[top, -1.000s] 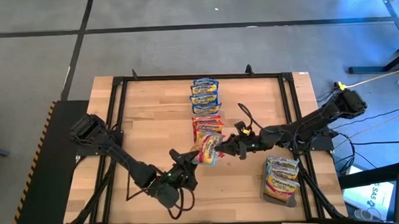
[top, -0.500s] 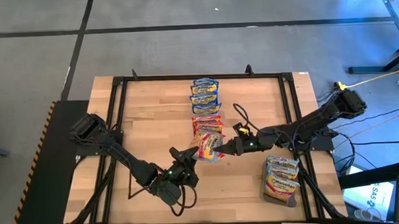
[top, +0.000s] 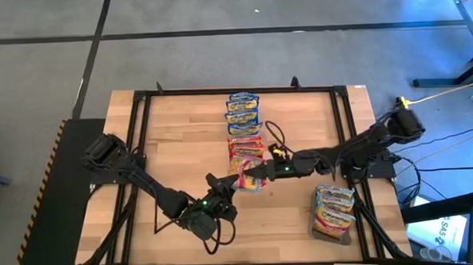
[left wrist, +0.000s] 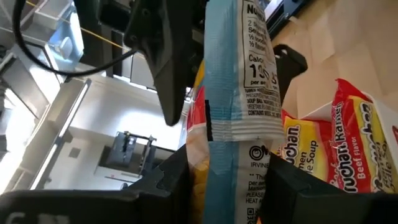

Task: Sort Maruchan noodles
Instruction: Put the light blue noodle pack into the black bin

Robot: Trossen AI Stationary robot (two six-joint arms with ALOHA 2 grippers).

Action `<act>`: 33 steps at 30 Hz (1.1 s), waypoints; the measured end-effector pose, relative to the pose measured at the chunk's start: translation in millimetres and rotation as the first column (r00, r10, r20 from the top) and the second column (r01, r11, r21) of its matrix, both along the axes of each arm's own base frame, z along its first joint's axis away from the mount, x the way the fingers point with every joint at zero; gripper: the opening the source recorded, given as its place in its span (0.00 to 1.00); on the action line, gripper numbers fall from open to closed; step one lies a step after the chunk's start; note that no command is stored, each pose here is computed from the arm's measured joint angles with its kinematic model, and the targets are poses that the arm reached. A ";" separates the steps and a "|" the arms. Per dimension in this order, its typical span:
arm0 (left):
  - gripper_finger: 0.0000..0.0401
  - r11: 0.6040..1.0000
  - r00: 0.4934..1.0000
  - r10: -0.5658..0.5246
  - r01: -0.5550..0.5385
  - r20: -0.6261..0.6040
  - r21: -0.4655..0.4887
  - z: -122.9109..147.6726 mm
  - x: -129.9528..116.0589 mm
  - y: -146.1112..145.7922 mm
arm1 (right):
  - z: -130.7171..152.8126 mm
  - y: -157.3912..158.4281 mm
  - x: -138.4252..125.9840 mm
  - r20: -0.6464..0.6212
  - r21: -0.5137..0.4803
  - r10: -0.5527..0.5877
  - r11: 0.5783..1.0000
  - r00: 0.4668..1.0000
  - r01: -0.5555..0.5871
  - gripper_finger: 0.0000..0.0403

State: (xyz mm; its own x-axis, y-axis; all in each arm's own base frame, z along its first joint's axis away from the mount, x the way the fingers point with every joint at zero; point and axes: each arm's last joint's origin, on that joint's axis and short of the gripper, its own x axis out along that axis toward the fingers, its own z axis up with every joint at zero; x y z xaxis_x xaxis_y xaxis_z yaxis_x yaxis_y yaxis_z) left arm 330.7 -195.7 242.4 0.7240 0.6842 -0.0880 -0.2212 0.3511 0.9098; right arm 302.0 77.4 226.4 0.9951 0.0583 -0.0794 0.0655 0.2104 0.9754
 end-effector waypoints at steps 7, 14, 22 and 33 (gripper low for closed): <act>0.35 0.999 0.999 0.007 -0.005 0.041 -0.037 0.9 -0.4 -1.1 | 1.5 -2.2 5.4 0.008 -0.044 -0.013 0.999 1.000 0.013 0.76; 0.47 0.989 0.990 -0.017 0.037 0.139 -0.143 5.3 1.9 -3.0 | 2.9 -1.7 5.5 0.019 -0.042 -0.012 0.999 1.000 0.012 0.58; 0.55 0.989 0.975 0.103 -0.079 0.197 -0.126 9.1 -5.7 -9.4 | 4.8 -1.8 5.9 0.035 -0.062 -0.012 0.998 0.999 0.014 0.33; 0.55 0.997 0.985 0.025 -0.012 0.172 -0.072 9.7 -35.6 -47.9 | 30.1 -3.3 -5.8 0.137 -0.189 0.037 0.982 0.990 -0.011 0.20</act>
State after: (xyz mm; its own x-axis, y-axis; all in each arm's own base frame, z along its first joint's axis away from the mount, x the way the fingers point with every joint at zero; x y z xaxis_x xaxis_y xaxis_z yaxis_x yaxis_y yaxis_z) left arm 295.1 -243.6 252.1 0.7197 0.6942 -0.0113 -0.3801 0.4076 0.8303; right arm 296.2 74.1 256.4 0.9957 0.0794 0.0484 -0.0757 0.3903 0.9176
